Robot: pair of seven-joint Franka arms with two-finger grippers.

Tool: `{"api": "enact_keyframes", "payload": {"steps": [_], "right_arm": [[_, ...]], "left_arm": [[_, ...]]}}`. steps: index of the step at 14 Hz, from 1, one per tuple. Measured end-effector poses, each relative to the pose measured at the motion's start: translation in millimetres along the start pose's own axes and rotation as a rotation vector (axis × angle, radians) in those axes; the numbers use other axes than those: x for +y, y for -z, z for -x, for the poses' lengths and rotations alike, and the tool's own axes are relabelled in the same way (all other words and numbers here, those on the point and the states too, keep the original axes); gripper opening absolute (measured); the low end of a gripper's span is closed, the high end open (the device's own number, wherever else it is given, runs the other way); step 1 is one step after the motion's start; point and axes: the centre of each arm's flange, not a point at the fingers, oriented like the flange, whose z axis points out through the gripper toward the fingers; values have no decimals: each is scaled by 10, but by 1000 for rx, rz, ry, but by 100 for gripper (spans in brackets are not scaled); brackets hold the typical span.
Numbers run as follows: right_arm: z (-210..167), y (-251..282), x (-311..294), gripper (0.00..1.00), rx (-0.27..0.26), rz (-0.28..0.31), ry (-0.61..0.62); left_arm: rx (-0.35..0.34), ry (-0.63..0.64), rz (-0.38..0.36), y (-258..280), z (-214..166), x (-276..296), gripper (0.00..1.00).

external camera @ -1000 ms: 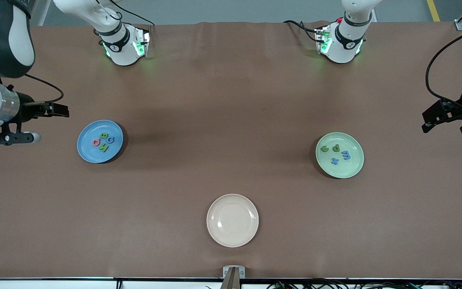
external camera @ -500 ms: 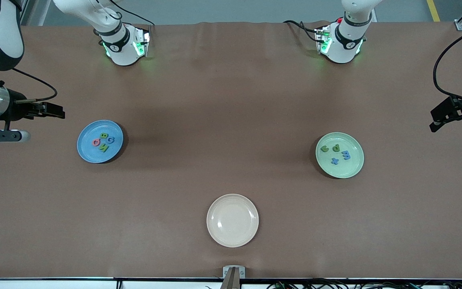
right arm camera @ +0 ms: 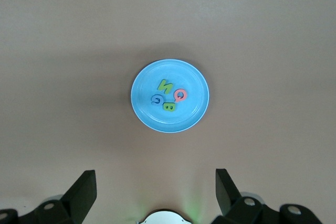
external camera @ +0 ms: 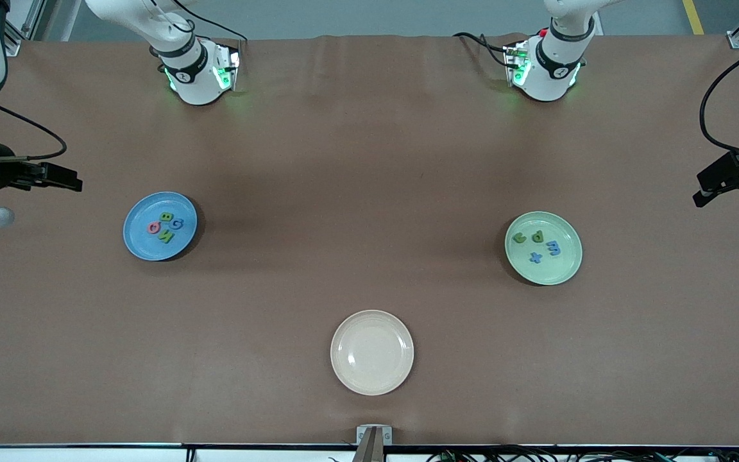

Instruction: Sort uppercase to blue plate, lowercase to green plate

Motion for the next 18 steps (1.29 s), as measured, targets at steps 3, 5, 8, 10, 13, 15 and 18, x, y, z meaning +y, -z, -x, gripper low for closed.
{"api": "enact_keyframes", "payload": {"steps": [3, 5, 8, 10, 13, 15, 18], "right_arm": [[1, 11, 51, 100, 3, -1, -9], [2, 15, 85, 100, 4, -4, -15], [-1, 62, 69, 100, 17, -5, -12], [-7, 241, 19, 100, 57, 0, -4], [2, 493, -17, 100, 103, 7, 0], [50, 615, -19, 100, 107, 8, 0], [112, 687, -38, 100, 90, 0, 3]], "left_arm": [[-13, -17, 2, -7, 6, 107, 100], [-16, -20, 3, -8, 8, 130, 100], [-17, -21, 3, -8, 8, 134, 100], [-18, -22, 2, -8, 9, 144, 100], [-21, -22, 2, -10, 13, 147, 100], [-23, -20, 2, -11, 16, 135, 100], [-43, -19, 3, -28, 38, 133, 100]]}}
